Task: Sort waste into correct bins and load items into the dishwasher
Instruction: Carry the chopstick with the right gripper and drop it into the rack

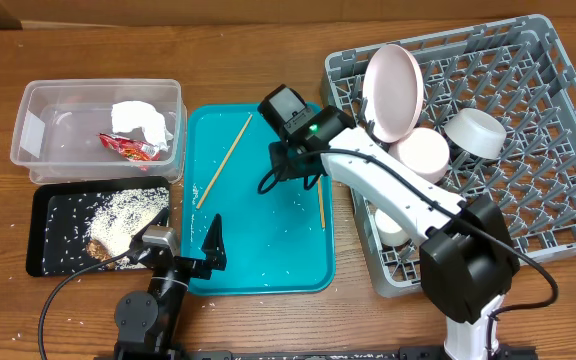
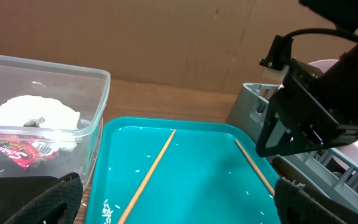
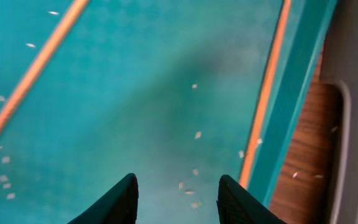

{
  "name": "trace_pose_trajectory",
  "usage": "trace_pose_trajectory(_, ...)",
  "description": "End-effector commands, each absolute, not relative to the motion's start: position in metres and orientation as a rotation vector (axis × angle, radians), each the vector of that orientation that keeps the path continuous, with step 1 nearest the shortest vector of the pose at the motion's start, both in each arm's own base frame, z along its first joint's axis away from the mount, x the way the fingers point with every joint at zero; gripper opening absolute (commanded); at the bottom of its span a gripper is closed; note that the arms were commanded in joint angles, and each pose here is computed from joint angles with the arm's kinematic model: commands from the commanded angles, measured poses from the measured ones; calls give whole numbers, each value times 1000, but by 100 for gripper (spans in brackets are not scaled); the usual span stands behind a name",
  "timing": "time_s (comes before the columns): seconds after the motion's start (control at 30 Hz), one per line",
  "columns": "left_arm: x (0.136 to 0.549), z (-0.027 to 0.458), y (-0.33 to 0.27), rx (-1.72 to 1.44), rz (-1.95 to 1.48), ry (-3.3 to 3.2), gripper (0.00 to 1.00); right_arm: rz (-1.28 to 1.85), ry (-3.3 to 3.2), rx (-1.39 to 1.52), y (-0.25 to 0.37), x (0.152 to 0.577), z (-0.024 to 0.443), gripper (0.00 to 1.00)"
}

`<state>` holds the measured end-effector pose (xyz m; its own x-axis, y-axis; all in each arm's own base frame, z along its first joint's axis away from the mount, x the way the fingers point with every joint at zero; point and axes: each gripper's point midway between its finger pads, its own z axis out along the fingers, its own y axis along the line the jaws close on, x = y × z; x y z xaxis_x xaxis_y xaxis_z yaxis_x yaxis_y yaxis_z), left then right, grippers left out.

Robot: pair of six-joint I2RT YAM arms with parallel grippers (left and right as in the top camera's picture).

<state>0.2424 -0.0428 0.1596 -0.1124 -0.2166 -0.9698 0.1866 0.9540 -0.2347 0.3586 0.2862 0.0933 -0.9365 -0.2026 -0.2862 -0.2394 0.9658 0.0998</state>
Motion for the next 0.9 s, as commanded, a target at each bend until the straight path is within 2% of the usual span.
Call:
trace_pose_trajectory(0.0, 242, 159, -43, -23, -346, 1647, 100, 70, 2875, -398, 274, 359, 56, 43)
trace_pose_trajectory(0.3, 242, 159, -43, -23, -346, 1647, 100, -60, 2958, -310, 239, 373, 12, 43)
trace_pose_trajectory(0.5, 242, 159, -43, -23, -346, 1647, 100, 84, 3060, -292, 245, 362, -5, 30)
trace_pose_trajectory(0.57, 242, 159, -43, -24, -345, 1647, 100, 83, 3090, -300, 245, 356, -10, 17)
trace_pose_trajectory(0.67, 242, 159, -43, -23, -346, 1647, 100, 66, 3104, -354, 246, 349, -9, 4)
trace_pose_trajectory(0.87, 242, 159, -43, -23, -346, 1647, 100, 96, 3067, -357, 251, 351, 18, 4)
